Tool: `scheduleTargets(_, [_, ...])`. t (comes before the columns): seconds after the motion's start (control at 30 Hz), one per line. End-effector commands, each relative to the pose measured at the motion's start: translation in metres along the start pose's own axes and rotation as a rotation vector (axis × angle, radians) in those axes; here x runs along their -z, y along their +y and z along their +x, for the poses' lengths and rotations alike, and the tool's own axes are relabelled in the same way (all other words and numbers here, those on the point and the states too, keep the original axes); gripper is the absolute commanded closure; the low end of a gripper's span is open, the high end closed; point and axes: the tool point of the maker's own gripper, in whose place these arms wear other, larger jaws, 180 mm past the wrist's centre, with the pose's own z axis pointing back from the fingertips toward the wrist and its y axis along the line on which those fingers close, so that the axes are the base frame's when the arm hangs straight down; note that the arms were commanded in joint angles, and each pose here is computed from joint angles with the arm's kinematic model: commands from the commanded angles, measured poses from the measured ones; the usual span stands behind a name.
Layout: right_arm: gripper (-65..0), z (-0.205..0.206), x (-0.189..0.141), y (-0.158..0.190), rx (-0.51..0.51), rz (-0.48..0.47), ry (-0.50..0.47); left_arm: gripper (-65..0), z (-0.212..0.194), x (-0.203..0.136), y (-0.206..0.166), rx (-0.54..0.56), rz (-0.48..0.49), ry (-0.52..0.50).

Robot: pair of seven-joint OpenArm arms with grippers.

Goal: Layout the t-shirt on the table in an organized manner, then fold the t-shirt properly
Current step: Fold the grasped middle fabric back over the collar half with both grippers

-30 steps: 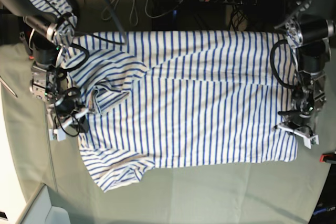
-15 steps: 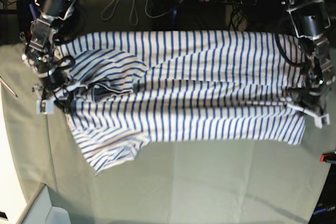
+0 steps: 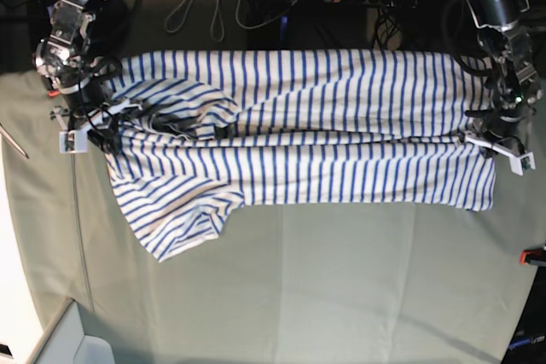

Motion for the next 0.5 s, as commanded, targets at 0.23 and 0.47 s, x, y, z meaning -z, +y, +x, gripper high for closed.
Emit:
scheduleTargets(0.23, [0.0, 0.008, -0.005, -0.006, -0.018, -0.006, -0.022, -19.6, 0.013, -0.004, 0.014, 0.017, 0.031, -0.039])
scheduleTargets(0.47, [-14.4, 0.009, -0.005, -0.008, -0.024, -0.007, -0.023, -40.9, 0.019, -0.010, 0.015, -0.013, 0.041, -0.075])
